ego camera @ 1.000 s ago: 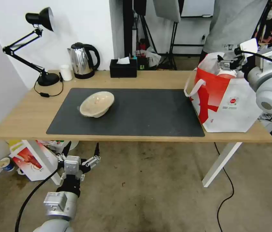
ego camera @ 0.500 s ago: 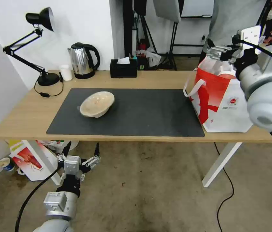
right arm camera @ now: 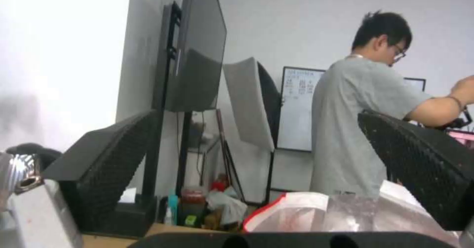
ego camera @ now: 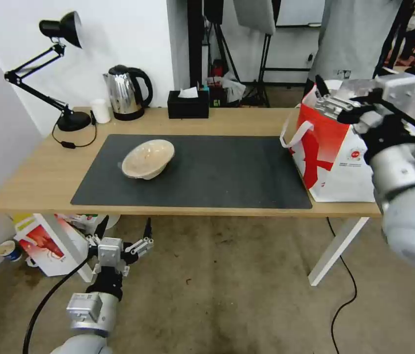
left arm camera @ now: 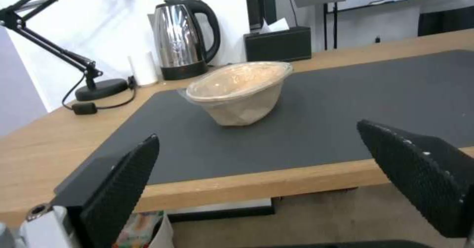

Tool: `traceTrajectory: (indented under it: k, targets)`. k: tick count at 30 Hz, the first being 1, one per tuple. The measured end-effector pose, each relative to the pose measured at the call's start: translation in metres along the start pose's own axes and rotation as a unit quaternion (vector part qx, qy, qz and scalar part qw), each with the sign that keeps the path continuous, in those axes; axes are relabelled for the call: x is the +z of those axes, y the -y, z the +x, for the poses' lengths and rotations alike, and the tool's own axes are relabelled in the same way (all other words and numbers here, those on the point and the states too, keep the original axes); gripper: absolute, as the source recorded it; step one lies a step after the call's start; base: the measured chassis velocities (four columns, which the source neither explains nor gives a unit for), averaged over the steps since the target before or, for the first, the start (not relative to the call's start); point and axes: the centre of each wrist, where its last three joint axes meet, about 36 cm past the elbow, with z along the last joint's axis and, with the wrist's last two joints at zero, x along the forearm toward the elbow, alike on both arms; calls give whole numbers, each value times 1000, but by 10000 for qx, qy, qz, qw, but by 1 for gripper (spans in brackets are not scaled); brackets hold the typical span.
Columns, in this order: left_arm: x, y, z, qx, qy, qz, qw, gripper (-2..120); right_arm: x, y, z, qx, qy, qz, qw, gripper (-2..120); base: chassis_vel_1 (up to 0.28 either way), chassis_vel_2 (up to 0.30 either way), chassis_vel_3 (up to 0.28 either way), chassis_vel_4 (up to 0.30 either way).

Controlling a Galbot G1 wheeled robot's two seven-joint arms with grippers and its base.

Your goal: Pick up the trash from the table and place it into the takeout bag.

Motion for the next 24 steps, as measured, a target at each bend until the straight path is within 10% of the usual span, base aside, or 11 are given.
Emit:
traceTrajectory:
  k: [12, 24]
  targets:
    - [0, 0, 0, 0, 0, -1, 10000, 100, 50, -21, 60, 455, 581, -323, 9967, 100, 0, 0, 0, 0]
    - [0, 0, 0, 0, 0, 0, 10000, 100, 77, -86, 114, 257, 684, -967, 9926, 100, 0, 0, 0, 0]
